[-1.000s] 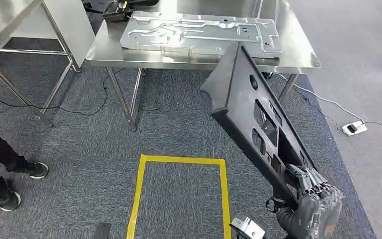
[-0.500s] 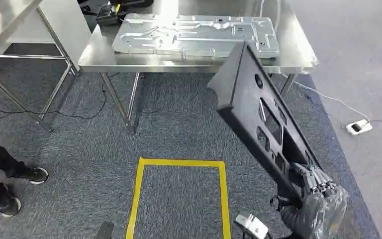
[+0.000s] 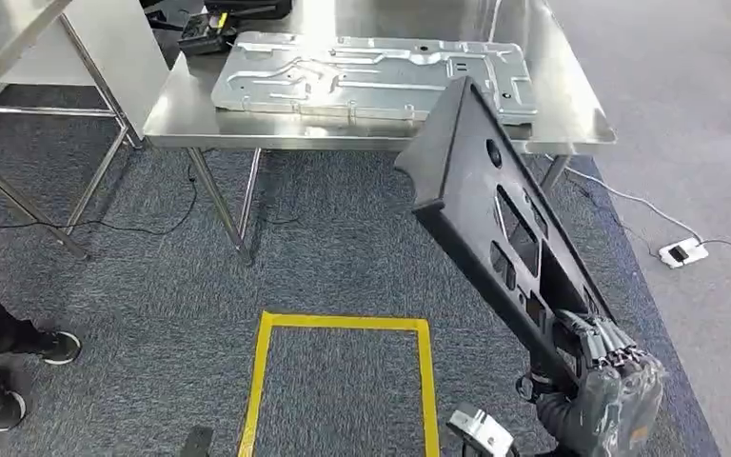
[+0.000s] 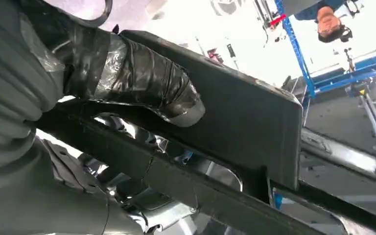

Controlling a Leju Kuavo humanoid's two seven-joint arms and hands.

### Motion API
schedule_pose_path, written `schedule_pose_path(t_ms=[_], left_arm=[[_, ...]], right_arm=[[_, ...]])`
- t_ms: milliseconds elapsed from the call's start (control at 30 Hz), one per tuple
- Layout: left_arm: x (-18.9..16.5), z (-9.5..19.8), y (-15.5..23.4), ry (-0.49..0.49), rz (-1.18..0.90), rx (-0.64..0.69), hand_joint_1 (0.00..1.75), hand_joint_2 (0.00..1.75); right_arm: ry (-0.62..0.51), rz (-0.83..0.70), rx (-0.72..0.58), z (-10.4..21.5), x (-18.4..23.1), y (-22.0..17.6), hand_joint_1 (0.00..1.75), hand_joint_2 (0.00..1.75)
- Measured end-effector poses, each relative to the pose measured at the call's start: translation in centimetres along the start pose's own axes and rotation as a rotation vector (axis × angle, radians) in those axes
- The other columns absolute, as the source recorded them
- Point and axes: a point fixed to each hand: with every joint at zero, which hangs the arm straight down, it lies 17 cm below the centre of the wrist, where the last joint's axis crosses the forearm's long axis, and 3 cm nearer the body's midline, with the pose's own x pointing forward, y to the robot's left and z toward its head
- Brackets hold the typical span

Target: Take the parts from the cabinet and place them on the table.

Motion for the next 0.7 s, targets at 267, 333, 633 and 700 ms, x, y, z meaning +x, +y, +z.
schedule_pose_path(t_ms=[267,333,633,700], left_arm=[[0.19,-0.05,-0.07,-0.004,0.0,-0.002,0.0,1.75],[0.4,-0.14,-0.06,-0.007,0.0,-0.001,0.0,1.75],[0.84,-0.35,-0.03,-0.012,0.0,0.0,0.0,1.75],[0.47,-0.19,-0.09,-0.005,0.0,-0.001,0.0,1.75]], right_arm=[[-0.001,0.008,-0.003,-0.09,-0.29,-0.08,1.75,1.75],[-0.002,0.01,-0.001,-0.08,-0.34,-0.02,1.75,1.75],[-0.002,0.013,-0.008,-0.38,-0.56,-0.12,1.75,1.75],[0.0,0.013,-0.006,-0.33,-0.6,-0.04,1.75,1.75]])
